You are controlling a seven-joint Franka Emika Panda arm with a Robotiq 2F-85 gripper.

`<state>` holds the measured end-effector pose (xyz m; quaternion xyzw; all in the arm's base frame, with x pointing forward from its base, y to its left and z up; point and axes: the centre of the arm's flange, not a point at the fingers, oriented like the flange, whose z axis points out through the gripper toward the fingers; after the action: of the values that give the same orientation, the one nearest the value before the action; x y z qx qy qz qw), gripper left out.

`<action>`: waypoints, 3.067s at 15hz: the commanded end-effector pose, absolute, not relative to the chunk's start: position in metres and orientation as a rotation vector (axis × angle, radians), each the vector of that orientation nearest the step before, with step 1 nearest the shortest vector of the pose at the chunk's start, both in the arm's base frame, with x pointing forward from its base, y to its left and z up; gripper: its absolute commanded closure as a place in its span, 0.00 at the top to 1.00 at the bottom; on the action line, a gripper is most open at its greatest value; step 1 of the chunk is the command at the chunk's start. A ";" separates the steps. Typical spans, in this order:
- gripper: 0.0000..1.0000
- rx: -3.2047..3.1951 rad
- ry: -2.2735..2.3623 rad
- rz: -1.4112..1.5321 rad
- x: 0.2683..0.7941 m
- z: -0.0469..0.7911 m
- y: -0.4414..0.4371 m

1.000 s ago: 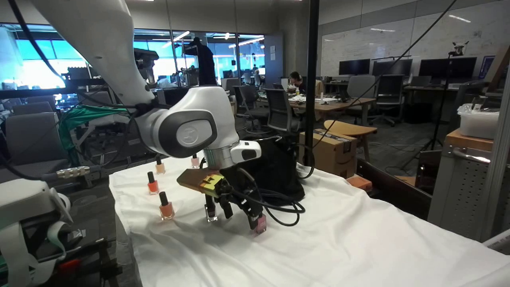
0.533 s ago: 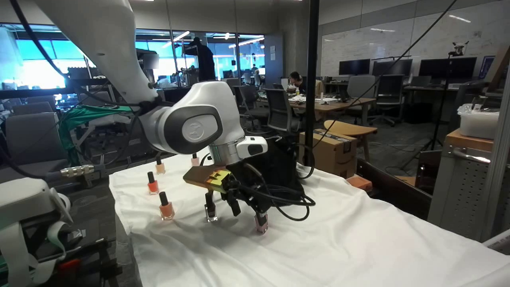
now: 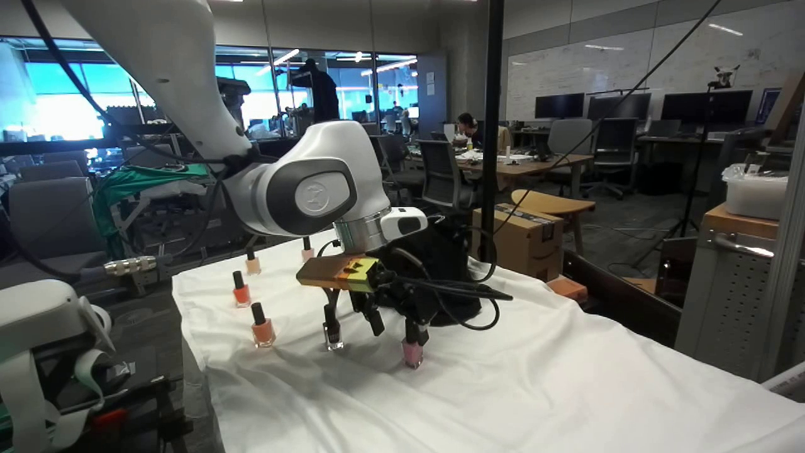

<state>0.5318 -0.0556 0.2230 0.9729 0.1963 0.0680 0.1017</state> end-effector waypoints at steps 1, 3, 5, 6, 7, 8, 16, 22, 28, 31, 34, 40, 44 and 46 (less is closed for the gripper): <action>1.00 2.839 0.721 0.162 0.543 0.225 -0.060; 1.00 2.827 0.782 0.133 0.545 0.220 -0.063; 1.00 2.814 0.829 0.110 0.548 0.215 -0.065; 1.00 2.807 0.845 0.106 0.549 0.212 -0.066; 1.00 2.801 0.851 0.107 0.551 0.209 -0.068; 1.00 2.798 0.855 0.107 0.553 0.206 -0.069; 0.82 2.778 0.866 0.075 0.567 0.200 -0.071; 0.32 2.759 0.870 0.015 0.566 0.204 -0.073; 0.15 2.703 0.892 -0.022 0.565 0.215 -0.068; 0.15 2.658 0.889 -0.020 0.563 0.227 -0.058; 0.15 2.599 0.872 0.009 0.564 0.254 -0.034; 0.15 2.488 0.868 0.141 0.564 0.336 0.044; 0.15 2.416 0.902 0.233 0.559 0.373 0.107; 0.15 2.402 0.930 0.265 0.558 0.387 0.134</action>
<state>0.5593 0.1035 0.3620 0.9010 0.3400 0.0823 0.2565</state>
